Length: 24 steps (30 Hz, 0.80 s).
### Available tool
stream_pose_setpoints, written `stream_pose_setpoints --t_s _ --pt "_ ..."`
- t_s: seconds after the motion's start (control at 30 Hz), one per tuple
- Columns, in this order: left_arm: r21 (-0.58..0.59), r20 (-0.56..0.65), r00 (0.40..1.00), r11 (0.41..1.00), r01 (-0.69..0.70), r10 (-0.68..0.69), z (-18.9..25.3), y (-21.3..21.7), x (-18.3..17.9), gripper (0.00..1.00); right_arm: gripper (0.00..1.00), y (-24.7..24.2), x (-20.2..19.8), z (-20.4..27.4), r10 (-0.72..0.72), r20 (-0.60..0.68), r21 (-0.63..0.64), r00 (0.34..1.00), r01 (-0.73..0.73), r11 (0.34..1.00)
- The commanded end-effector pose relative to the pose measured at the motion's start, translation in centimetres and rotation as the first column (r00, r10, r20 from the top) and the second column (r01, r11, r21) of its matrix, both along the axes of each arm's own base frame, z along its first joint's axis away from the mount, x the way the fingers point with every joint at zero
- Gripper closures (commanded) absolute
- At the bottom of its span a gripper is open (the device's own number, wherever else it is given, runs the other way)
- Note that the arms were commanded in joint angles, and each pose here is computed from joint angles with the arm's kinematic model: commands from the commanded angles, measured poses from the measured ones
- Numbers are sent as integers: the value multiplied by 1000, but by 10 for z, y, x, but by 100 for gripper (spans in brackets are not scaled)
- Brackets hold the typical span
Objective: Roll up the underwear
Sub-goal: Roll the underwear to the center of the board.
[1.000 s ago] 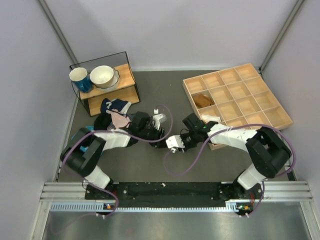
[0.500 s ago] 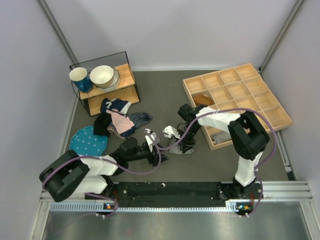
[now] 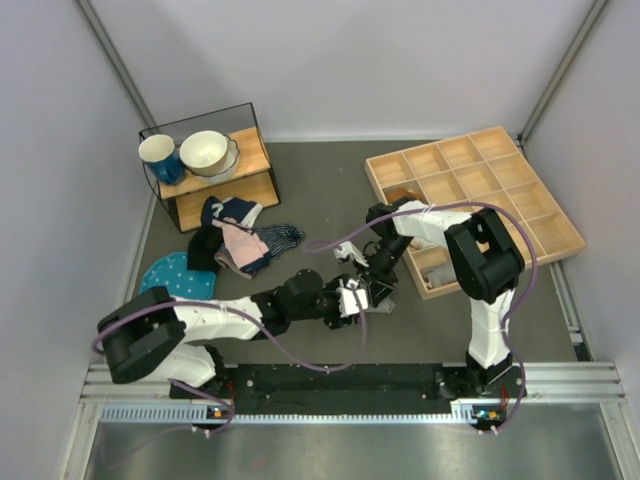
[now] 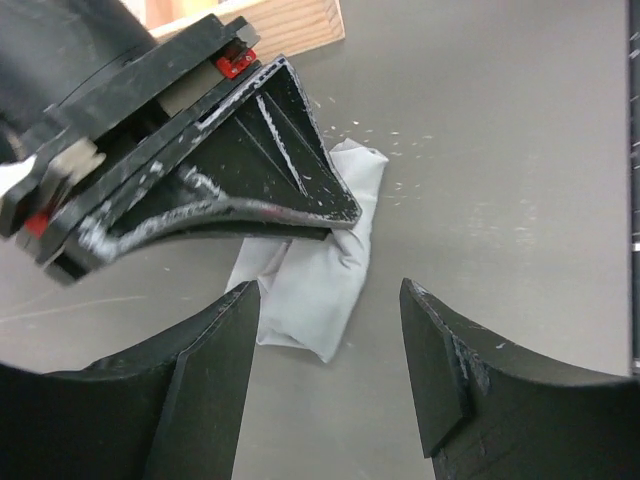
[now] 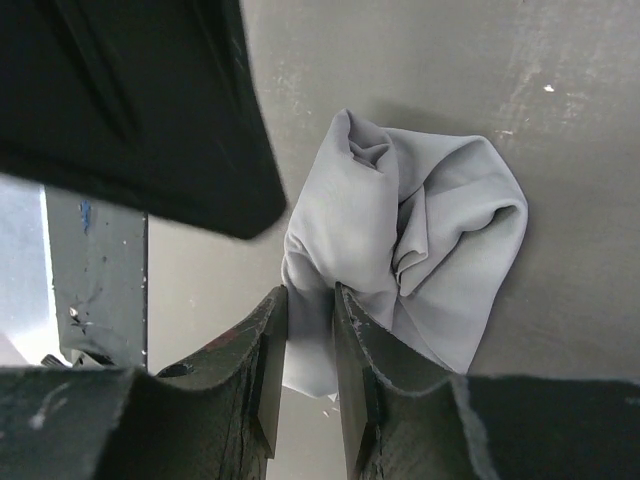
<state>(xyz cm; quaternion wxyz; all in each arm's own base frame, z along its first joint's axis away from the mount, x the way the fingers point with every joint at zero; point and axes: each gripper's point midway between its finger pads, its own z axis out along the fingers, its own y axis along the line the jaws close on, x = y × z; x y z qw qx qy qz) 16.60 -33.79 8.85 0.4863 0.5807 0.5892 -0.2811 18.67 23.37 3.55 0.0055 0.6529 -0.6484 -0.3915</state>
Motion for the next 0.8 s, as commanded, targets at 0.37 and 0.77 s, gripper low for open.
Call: stream_pose_setpoints --t_s 0.37,0.77 --pt "411 152 979 910 63 -136 -56 -16 14 40 74 5 8 7 -24 -26 14 999 24 1000" --pt "527 197 980 846 -75 -36 -78 -4 40 76 74 4 7 13 -28 -21 34 999 29 999"
